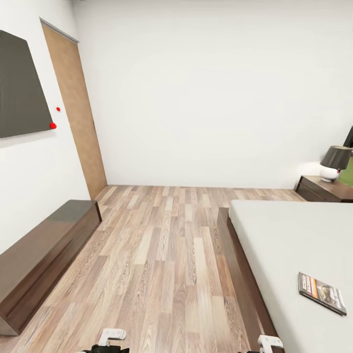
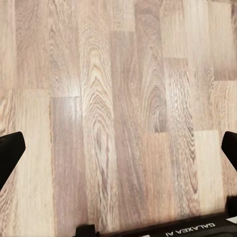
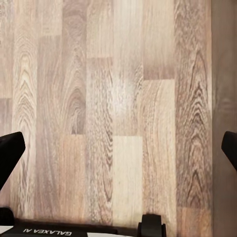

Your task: In the bedroom, move the book from the bed onto either nightstand, and place the two sandals side by side next to the bed.

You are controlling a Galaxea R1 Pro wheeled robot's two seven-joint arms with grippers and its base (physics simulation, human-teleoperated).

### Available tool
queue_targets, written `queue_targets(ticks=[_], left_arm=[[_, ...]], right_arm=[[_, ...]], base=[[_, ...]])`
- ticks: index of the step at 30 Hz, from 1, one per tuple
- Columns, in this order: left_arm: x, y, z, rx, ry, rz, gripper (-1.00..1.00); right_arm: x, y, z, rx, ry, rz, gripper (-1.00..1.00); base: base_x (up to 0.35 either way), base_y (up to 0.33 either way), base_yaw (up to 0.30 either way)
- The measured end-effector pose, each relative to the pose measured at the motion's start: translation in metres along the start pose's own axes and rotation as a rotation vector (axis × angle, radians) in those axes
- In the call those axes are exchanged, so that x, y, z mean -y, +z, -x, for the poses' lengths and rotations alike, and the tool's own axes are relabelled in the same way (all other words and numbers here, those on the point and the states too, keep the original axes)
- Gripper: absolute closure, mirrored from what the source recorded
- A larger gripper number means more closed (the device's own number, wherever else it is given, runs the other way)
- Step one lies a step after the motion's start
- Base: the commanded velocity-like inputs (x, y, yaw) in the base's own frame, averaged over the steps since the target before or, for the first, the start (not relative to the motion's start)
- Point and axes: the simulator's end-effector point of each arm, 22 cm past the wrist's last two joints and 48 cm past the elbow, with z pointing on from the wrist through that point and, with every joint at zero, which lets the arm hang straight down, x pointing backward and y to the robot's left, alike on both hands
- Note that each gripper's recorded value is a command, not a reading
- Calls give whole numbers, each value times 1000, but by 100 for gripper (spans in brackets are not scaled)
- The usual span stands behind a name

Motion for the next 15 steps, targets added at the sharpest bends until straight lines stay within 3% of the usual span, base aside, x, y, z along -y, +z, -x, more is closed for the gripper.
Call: queue_targets(ticks=[15], left_arm=[[1,-3,7,16,3,0,-100]], right_arm=[[-1,-3,7,16,-3,2,-100]], base=[[0,0,0]])
